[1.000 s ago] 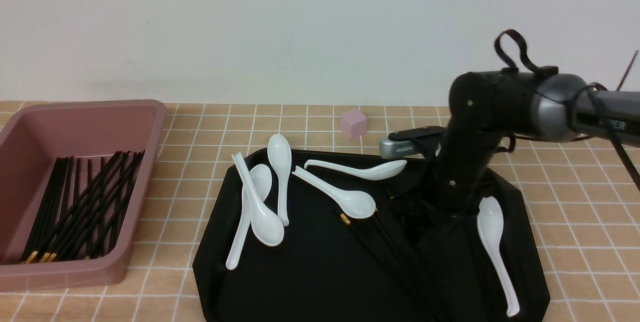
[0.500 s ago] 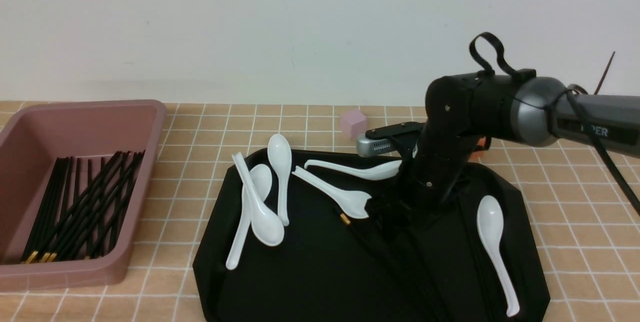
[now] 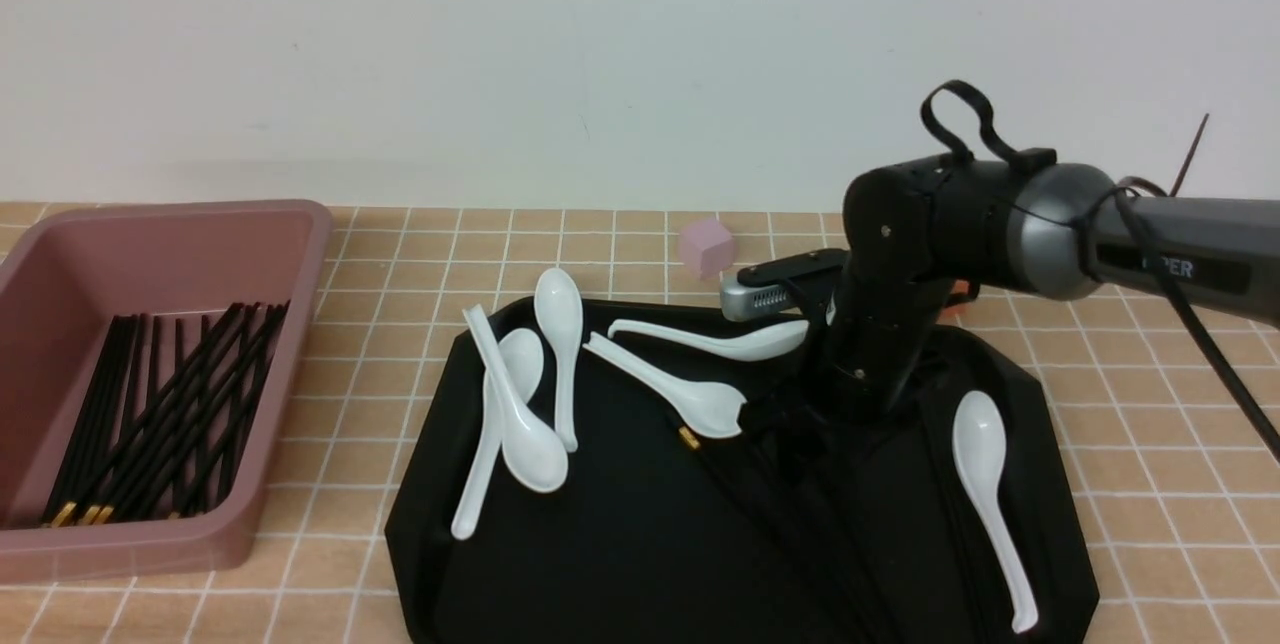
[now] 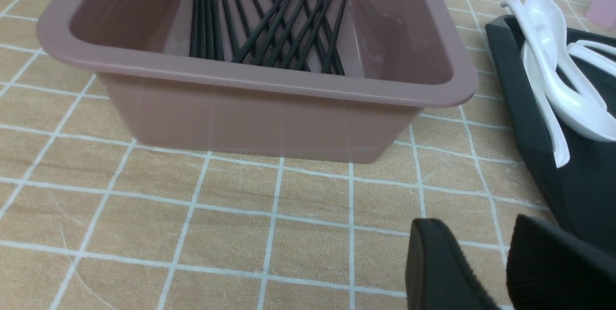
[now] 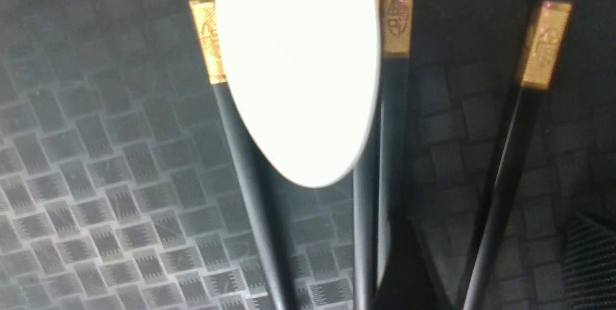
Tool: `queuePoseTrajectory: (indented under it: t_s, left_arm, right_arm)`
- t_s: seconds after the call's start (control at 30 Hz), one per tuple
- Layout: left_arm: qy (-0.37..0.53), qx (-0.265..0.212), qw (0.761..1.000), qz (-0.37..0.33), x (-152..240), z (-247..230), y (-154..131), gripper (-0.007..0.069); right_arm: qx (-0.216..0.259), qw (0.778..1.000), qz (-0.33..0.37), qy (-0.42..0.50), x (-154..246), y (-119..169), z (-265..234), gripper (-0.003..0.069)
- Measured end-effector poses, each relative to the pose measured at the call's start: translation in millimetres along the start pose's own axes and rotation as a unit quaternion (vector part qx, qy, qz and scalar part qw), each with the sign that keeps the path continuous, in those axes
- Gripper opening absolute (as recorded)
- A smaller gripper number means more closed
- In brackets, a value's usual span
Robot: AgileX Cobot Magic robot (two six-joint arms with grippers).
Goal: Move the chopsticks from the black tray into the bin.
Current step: Use the right arm to grab a pair of chopsticks
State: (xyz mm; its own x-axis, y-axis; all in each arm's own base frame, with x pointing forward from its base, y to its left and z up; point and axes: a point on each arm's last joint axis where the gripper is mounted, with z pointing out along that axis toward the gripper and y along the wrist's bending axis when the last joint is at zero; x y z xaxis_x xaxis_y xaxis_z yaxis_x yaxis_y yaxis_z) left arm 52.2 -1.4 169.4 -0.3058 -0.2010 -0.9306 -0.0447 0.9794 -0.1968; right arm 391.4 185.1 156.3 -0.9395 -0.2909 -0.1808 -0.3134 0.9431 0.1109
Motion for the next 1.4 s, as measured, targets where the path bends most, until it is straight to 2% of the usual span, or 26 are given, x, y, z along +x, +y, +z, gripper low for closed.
queuePoseTrajectory:
  t_s: [0.4,0.7,0.8,0.87,1.0,1.07,1.17,1.27,1.37,1.4]
  left_arm:
    - [0.000,0.000,1.000,0.000,0,0,0,0.0239]
    - [0.000,0.000,1.000,0.000,0,0,0,0.0239]
    - [0.000,0.000,1.000,0.000,0,0,0,0.0239]
    - [0.000,0.000,1.000,0.000,0,0,0,0.0239]
    - [0.000,0.000,1.000,0.000,0,0,0,0.0239]
    - [0.000,0.000,1.000,0.000,0,0,0,0.0239]
    - [0.000,0.000,1.000,0.000,0,0,0,0.0239]
    - [0.000,0.000,1.000,0.000,0,0,0,0.0239]
    - [0.000,0.000,1.000,0.000,0,0,0,0.0239]
    - [0.000,0.000,1.000,0.000,0,0,0,0.0239]
  right_arm:
    - [-0.007,1.000,0.003,0.005,-15,5,-14,0.0432]
    - [-0.088,0.993,-0.014,0.083,-2,19,-20,0.0402]
    - [-0.116,0.988,-0.027,0.097,1,24,-21,0.0330]
    - [-0.122,0.987,-0.031,0.097,1,25,-22,0.0246]
    - [-0.118,0.988,-0.046,0.092,1,26,-26,0.0057]
    - [-0.106,0.989,-0.049,0.094,2,25,-25,-0.0003]
    - [-0.080,0.991,-0.045,0.096,3,20,-22,-0.0008]
    - [-0.063,0.993,-0.041,0.093,2,17,-18,0.0019]
    - [-0.060,0.994,-0.036,0.089,0,16,-14,0.0097]
    - [-0.059,0.994,-0.035,0.086,-1,16,-13,0.0146]
